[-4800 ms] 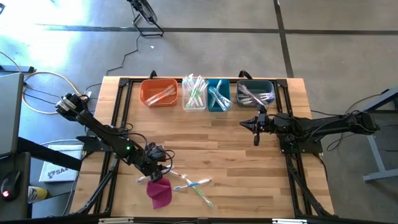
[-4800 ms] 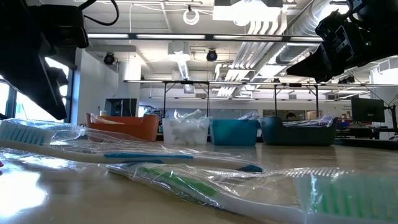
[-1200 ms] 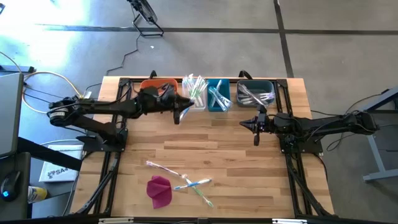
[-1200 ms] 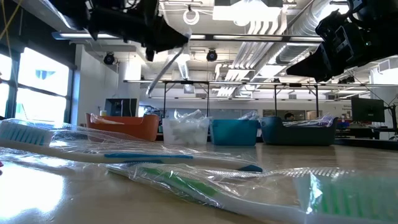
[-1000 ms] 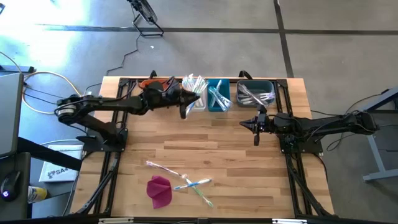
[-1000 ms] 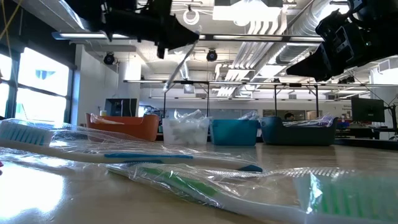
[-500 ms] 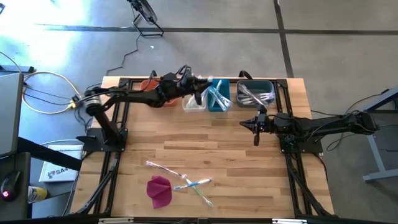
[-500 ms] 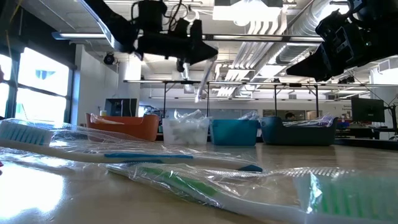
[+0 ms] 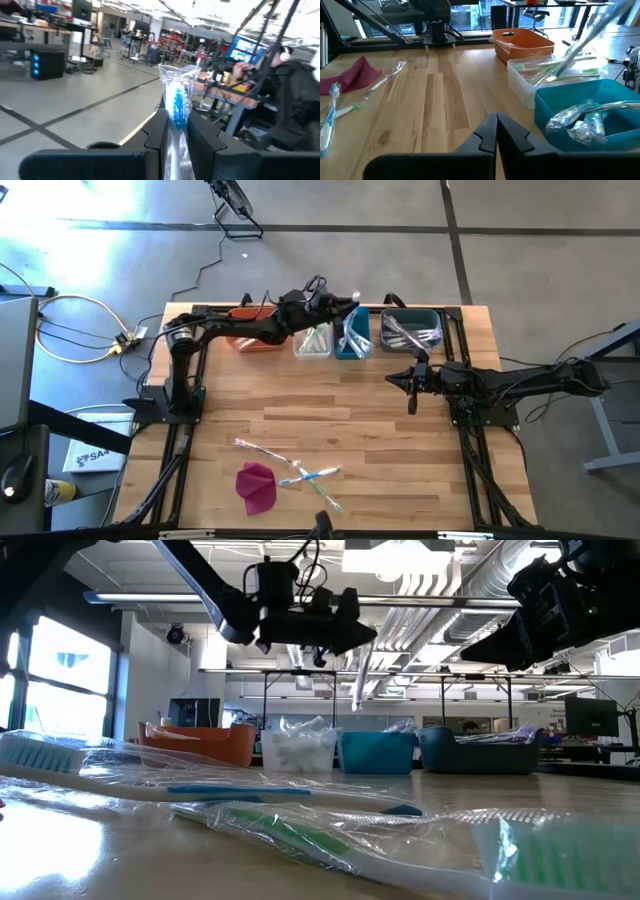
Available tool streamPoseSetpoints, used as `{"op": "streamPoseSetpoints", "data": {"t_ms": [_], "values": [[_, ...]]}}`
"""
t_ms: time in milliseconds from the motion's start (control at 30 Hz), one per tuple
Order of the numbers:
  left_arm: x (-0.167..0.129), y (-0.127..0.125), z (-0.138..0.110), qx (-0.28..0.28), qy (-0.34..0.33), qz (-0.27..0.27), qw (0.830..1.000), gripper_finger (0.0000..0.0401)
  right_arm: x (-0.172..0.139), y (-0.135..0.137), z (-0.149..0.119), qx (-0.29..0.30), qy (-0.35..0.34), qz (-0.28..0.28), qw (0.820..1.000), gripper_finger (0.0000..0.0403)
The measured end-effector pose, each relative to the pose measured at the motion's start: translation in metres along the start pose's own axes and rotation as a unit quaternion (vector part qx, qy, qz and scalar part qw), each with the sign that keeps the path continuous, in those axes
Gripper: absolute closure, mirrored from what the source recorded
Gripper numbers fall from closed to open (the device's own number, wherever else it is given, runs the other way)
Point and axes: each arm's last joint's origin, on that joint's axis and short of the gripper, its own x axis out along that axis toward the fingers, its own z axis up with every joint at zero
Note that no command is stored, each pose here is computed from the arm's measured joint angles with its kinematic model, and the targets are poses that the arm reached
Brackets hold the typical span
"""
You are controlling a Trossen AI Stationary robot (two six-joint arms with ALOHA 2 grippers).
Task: Pick & Place Toothbrushes
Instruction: Put the blue toothbrush into the blue bin
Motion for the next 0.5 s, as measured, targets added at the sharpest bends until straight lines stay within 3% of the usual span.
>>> {"op": "streamPoseSetpoints", "data": {"t_ms": [500], "values": [[0.010,0.031,-0.049,-0.029,0.022,0.108,0.993,0.0350,0.000,0.000,0.000,0.002,0.001,0.002,1.000,0.0399]]}}
